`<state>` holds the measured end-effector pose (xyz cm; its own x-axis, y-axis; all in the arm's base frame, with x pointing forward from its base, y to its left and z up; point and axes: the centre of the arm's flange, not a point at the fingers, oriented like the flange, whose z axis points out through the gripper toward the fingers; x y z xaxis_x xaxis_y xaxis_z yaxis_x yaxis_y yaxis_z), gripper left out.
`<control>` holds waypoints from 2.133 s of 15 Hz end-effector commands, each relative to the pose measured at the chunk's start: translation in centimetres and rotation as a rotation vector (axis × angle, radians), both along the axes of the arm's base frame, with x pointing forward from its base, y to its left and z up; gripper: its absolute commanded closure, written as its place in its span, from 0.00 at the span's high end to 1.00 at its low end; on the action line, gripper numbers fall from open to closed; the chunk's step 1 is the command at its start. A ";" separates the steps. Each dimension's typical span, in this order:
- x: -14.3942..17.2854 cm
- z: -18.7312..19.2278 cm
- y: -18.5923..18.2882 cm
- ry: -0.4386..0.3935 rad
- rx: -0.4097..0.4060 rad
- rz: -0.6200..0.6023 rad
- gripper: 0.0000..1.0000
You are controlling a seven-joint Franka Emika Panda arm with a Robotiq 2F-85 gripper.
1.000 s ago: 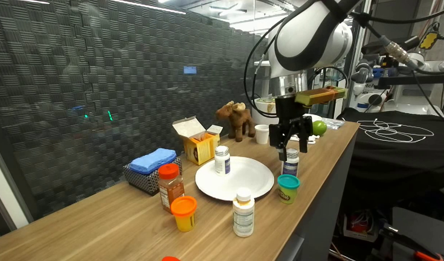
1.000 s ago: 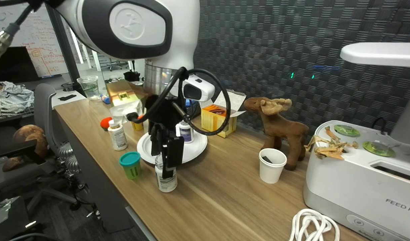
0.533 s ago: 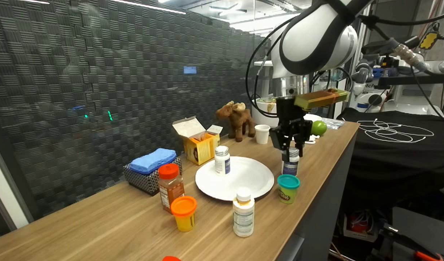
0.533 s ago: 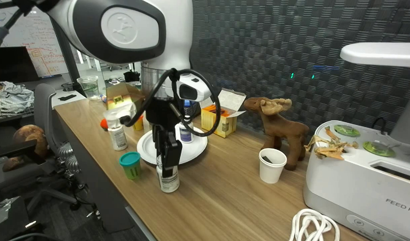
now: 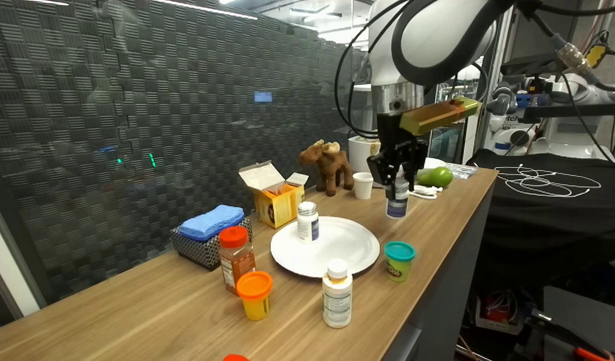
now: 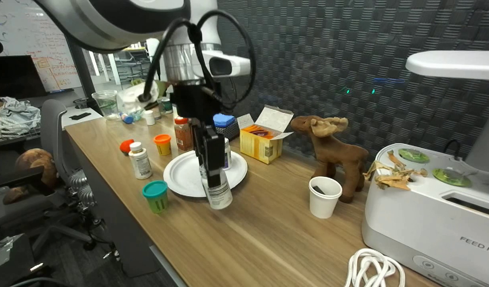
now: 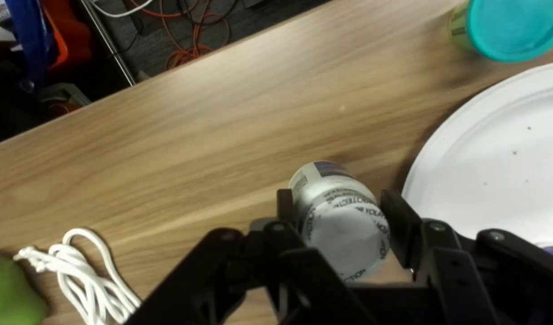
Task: Put the containers and strawberry toy on the white plate
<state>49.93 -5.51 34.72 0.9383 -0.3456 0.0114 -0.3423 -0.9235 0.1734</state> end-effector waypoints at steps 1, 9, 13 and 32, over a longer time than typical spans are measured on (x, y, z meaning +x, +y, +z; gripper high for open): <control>3.5 2.5 1.8 -0.041 0.006 0.058 0.26; 10.3 -0.3 3.0 -0.052 0.123 0.127 0.26; 12.0 -2.3 3.7 -0.031 0.195 0.153 0.26; 11.3 -2.7 4.6 -0.012 0.123 0.215 0.26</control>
<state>61.85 -0.87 30.93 0.9905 -0.1365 -0.0191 -0.1361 -0.9905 0.0210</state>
